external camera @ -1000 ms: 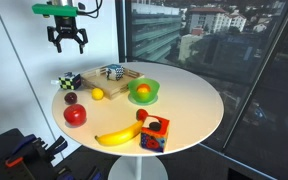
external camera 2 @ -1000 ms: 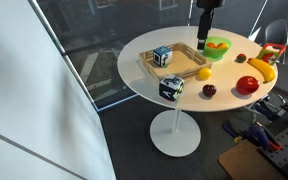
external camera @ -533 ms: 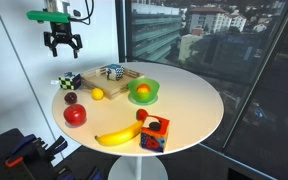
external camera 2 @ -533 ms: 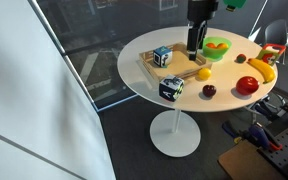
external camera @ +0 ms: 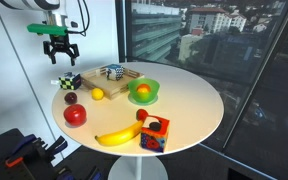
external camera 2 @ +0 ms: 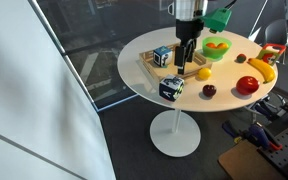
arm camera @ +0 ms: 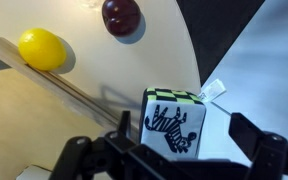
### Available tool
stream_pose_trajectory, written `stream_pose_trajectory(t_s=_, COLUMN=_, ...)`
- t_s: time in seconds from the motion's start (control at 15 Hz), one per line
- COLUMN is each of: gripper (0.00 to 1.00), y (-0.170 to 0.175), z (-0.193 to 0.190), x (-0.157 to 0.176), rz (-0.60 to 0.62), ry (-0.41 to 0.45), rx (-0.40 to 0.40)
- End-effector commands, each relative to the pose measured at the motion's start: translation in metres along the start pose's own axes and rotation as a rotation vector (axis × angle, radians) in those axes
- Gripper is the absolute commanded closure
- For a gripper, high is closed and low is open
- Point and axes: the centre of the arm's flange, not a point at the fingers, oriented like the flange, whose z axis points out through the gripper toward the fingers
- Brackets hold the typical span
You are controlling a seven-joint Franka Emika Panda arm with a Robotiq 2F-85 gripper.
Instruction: Pick up the block with a zebra image and put it in the wooden tray
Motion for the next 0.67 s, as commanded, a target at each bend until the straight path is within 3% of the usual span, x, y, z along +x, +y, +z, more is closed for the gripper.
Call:
stream_pose_trajectory(t_s=0.0, gripper=0.0, y=-0.006, z=0.011, x=0.017, rz=0.015, ry=0.039, rx=-0.01)
stream_pose_trajectory(t_s=0.6, gripper=0.0, y=-0.019, z=0.047, x=0.032, rz=-0.02, ry=0.055, rx=-0.055)
